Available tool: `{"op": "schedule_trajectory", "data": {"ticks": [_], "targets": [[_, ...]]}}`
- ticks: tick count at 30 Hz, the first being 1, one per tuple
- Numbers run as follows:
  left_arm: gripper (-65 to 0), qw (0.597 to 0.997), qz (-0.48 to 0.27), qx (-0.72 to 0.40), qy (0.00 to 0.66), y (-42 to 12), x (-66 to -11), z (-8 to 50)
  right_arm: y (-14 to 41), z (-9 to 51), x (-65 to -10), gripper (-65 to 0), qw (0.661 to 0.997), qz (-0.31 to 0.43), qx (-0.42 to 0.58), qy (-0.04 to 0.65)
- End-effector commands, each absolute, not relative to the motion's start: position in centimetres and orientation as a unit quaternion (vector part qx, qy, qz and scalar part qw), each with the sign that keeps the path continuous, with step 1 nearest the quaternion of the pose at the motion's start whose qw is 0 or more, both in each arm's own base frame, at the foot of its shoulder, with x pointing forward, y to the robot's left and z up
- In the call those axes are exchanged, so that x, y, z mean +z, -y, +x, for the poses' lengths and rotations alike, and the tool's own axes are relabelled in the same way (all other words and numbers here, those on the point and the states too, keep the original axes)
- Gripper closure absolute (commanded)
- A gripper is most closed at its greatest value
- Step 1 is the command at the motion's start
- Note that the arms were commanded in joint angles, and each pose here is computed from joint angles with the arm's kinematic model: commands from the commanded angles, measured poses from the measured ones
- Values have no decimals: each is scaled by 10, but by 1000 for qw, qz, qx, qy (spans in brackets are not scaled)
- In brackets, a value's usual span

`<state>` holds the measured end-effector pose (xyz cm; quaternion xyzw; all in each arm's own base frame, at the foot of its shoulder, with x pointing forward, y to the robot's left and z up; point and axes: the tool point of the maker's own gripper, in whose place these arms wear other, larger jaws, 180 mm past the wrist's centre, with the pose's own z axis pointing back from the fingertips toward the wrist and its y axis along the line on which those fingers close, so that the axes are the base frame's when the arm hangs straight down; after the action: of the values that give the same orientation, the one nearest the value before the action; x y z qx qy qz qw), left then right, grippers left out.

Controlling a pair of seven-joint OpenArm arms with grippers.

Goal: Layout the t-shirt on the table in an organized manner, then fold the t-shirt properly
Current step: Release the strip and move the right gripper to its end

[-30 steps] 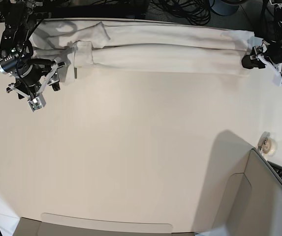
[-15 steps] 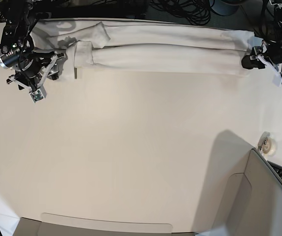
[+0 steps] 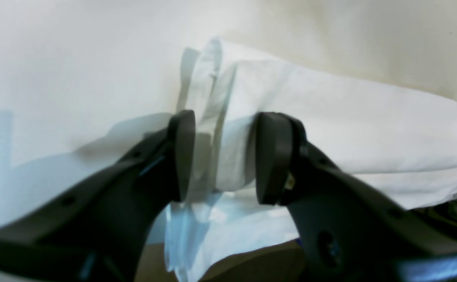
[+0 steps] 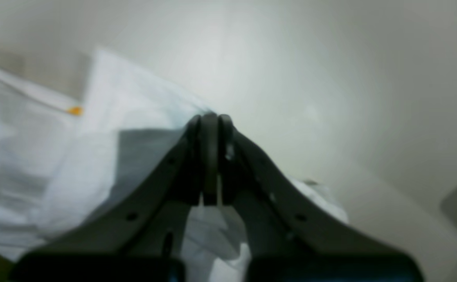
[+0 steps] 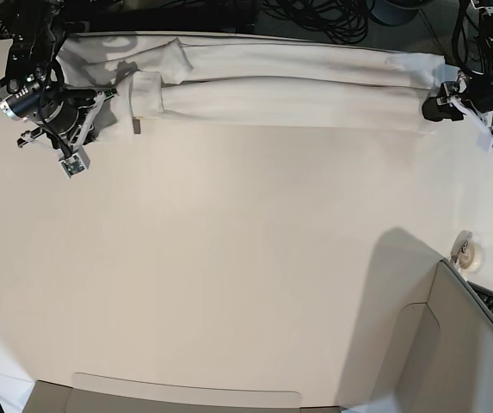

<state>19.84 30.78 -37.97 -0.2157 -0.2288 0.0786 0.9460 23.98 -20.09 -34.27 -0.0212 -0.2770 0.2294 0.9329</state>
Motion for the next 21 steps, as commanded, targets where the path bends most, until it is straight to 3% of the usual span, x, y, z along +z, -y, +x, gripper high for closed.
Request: {"op": "schedule_trajectory", "data": {"ticks": [1, 13, 21], "targets": [[-237, 944, -210, 73, 245, -314, -369, 206, 197, 239, -338, 0, 927, -19, 243, 285], [-237, 942, -216, 76, 245, -310, -371, 206, 155, 183, -356, 0, 925, 123, 258, 250], [-237, 944, -226, 61, 231, -296, -379, 204, 163, 164, -359, 0, 927, 125, 268, 231]]}}
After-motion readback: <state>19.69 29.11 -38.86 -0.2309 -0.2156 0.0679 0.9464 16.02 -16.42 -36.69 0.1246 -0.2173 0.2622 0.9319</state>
